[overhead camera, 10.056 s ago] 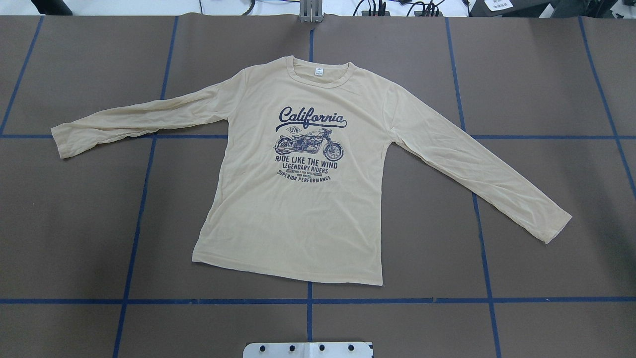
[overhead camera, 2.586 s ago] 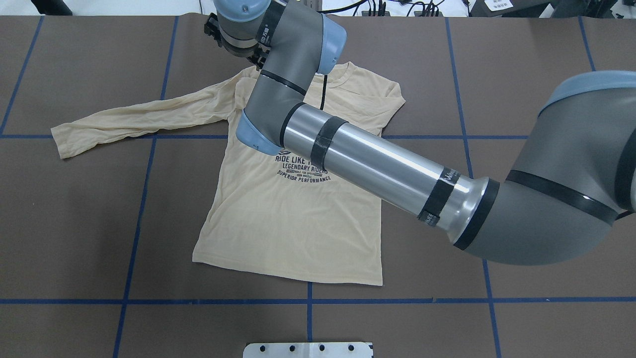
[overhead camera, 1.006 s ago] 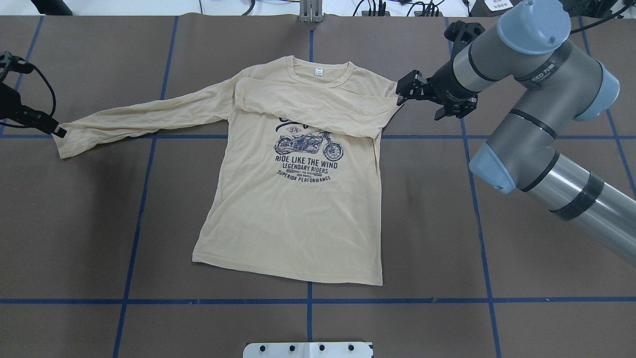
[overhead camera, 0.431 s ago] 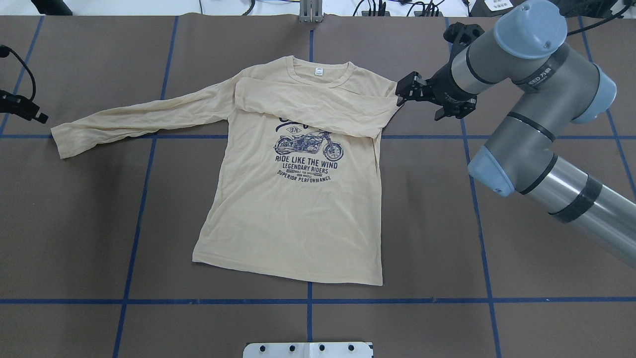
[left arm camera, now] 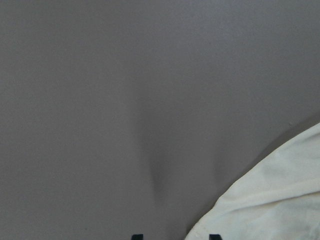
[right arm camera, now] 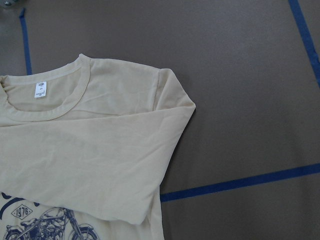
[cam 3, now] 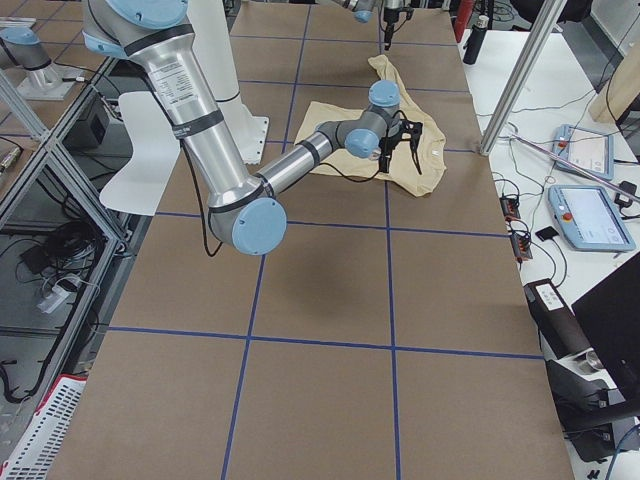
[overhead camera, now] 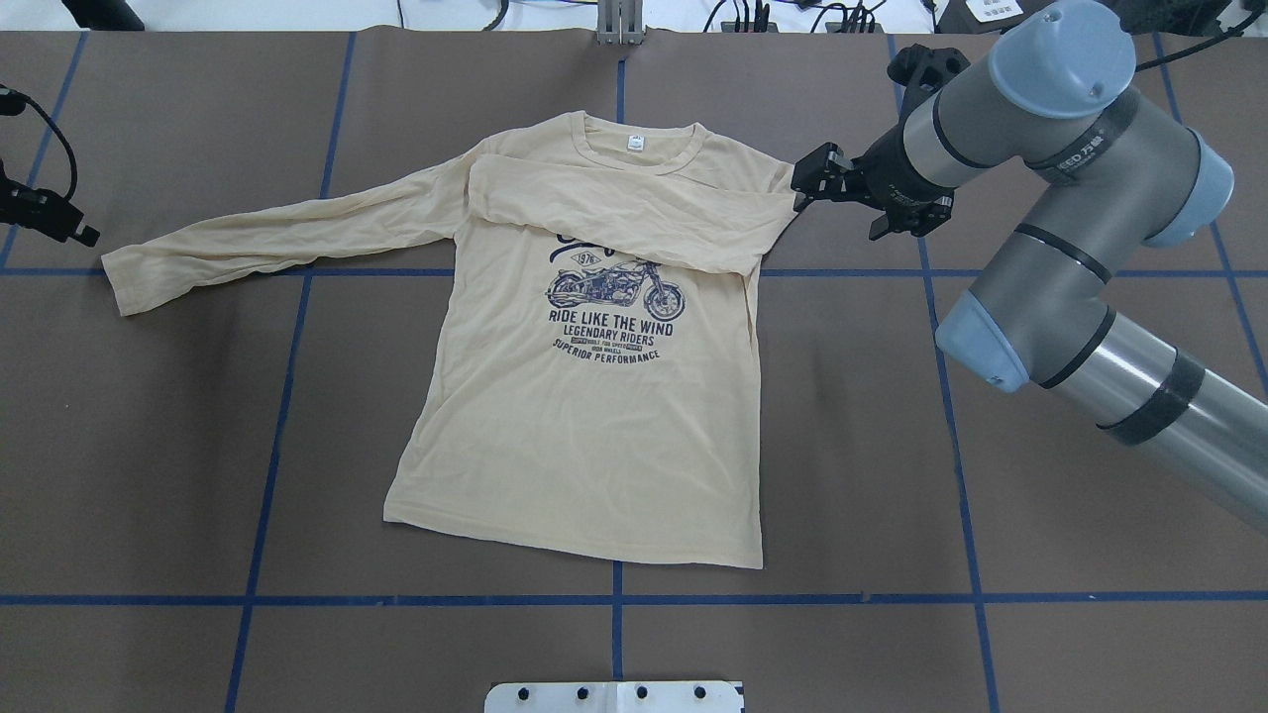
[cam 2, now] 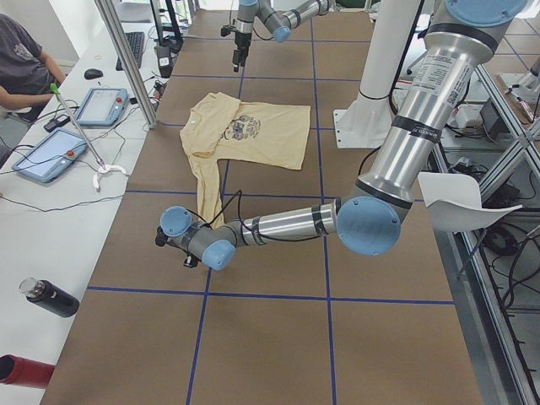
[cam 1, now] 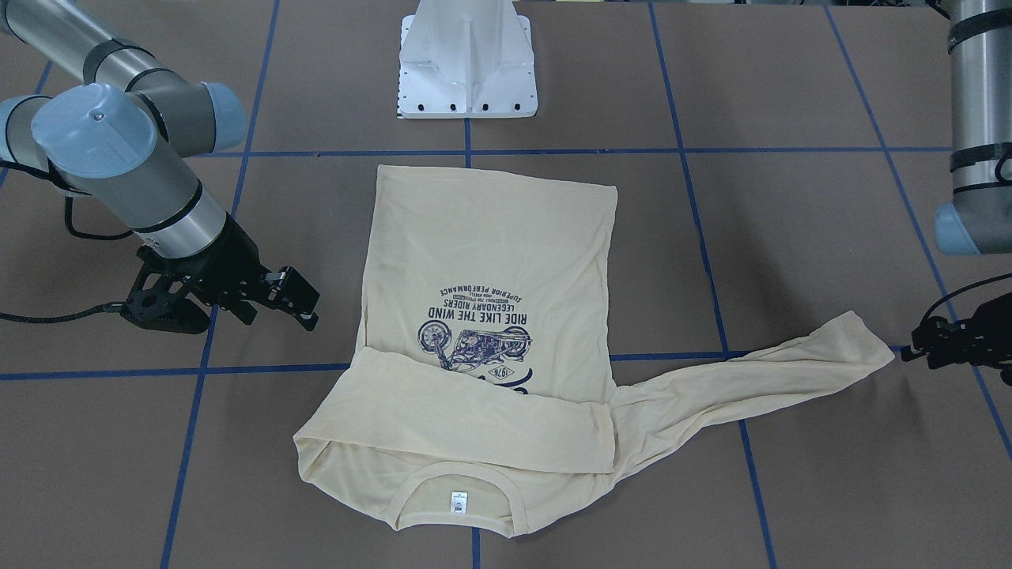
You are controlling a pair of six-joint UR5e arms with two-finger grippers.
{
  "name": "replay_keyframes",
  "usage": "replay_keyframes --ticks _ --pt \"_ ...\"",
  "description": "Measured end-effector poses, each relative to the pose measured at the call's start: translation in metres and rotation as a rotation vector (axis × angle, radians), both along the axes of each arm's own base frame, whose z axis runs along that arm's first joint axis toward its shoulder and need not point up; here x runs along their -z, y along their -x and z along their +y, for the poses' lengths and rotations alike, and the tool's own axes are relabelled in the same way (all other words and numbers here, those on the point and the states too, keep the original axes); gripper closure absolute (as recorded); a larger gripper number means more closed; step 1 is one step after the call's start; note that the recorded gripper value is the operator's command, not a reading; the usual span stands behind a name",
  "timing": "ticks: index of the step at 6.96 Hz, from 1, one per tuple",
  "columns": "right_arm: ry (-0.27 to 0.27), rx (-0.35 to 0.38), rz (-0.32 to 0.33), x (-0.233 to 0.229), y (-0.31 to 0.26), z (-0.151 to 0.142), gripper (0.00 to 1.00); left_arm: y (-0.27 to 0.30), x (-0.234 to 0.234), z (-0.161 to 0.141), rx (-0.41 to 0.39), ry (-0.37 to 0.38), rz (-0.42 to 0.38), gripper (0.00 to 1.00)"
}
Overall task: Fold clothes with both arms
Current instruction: 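Lower the left gripper and grasp the cuff of the other sleeve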
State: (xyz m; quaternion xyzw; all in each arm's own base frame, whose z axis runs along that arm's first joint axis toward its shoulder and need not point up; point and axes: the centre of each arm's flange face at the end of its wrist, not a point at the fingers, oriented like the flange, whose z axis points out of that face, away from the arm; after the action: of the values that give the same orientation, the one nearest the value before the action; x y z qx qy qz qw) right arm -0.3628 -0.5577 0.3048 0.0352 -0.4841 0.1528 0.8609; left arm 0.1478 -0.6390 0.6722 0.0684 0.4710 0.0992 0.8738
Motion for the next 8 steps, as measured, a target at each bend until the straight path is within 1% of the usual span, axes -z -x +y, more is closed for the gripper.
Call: replay_keyframes --ticks 3,8 --pt "0.013 0.006 0.005 -0.012 -0.005 0.007 0.01 -0.006 -0.004 0.002 -0.018 0.029 0.024 0.5" --pt "0.009 0.005 0.003 -0.012 -0.009 0.01 0.01 -0.023 -0.007 0.008 -0.054 0.047 0.041 0.54"
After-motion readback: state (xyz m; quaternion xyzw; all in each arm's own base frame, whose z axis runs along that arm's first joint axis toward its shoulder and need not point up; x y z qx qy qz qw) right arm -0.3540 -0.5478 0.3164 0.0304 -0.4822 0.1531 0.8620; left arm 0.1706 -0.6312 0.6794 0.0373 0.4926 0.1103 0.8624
